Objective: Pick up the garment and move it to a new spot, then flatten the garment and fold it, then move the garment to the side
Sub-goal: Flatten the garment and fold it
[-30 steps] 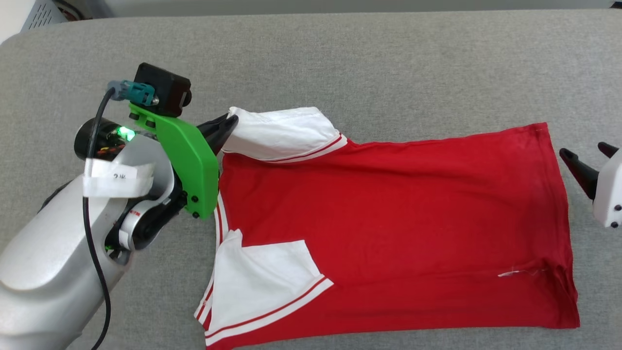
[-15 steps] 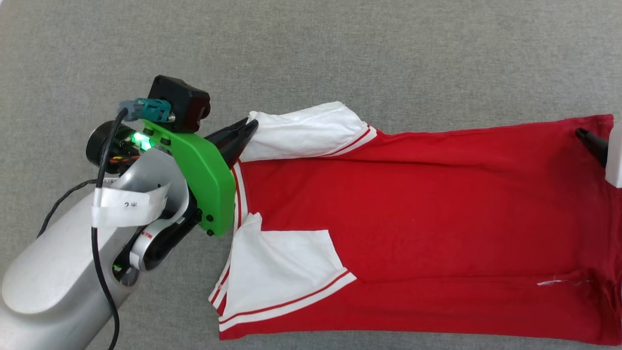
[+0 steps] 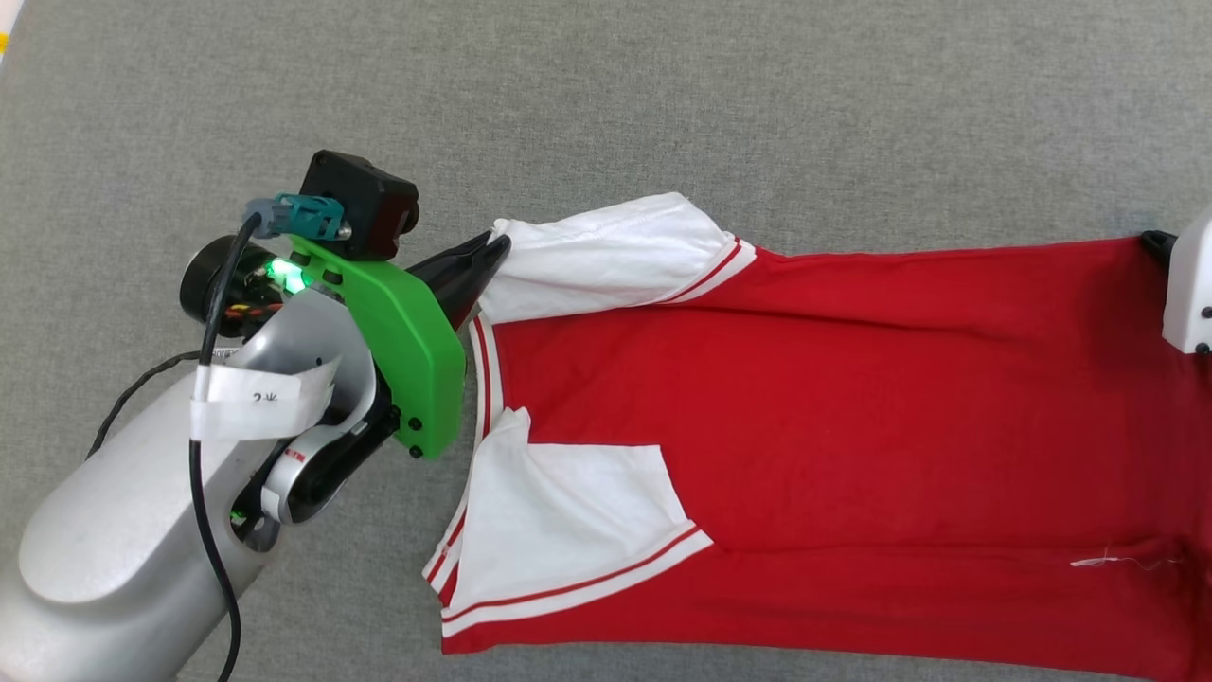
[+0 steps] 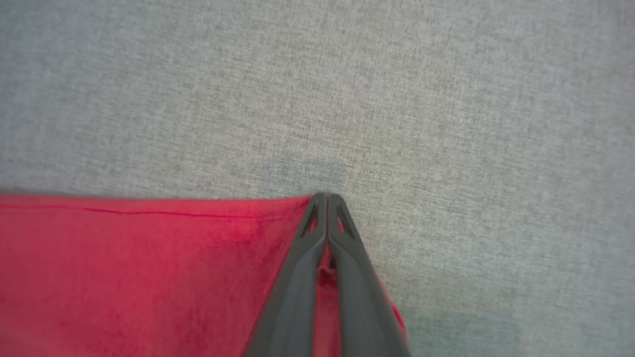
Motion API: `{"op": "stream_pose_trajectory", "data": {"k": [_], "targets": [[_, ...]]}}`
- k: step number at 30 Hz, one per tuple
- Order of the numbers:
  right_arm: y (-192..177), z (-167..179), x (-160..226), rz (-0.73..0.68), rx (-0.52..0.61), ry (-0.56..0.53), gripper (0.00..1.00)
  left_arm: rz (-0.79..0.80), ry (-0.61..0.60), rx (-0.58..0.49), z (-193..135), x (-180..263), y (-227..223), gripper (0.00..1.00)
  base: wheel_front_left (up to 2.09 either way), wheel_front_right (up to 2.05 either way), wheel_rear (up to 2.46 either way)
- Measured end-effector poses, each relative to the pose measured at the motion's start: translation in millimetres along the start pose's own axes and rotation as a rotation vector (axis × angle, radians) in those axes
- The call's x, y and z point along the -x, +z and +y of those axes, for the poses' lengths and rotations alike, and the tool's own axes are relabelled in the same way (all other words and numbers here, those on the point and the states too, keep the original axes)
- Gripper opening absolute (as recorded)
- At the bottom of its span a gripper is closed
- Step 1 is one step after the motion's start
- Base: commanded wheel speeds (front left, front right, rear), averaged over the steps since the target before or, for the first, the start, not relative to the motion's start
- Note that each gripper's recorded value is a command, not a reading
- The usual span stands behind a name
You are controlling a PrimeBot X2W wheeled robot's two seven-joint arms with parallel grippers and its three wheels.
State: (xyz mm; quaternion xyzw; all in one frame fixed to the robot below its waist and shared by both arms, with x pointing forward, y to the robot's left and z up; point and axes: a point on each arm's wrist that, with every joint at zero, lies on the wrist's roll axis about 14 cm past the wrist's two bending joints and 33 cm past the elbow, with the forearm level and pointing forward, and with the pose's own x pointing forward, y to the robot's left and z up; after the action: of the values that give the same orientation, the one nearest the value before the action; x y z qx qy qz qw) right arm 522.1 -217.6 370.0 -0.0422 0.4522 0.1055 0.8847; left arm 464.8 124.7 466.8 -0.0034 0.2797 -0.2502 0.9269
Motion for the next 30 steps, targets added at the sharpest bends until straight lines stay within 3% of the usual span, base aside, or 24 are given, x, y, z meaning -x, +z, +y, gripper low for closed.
{"op": "stream_pose_trajectory", "data": {"k": [18, 30], "targets": [[23.9, -9.6, 65.8, -0.309, -0.102, -0.007, 0.0, -0.077, 0.047, 0.029, -6.4, 31.2, 7.4, 0.0, 0.0, 0.0, 0.0], [-12.5, 1.3, 105.1, -0.409, -0.172, 0.029, 0.0, -0.042, 0.038, 0.111, -34.8, 61.6, -32.2, 0.0, 0.0, 0.0, 0.0]]}}
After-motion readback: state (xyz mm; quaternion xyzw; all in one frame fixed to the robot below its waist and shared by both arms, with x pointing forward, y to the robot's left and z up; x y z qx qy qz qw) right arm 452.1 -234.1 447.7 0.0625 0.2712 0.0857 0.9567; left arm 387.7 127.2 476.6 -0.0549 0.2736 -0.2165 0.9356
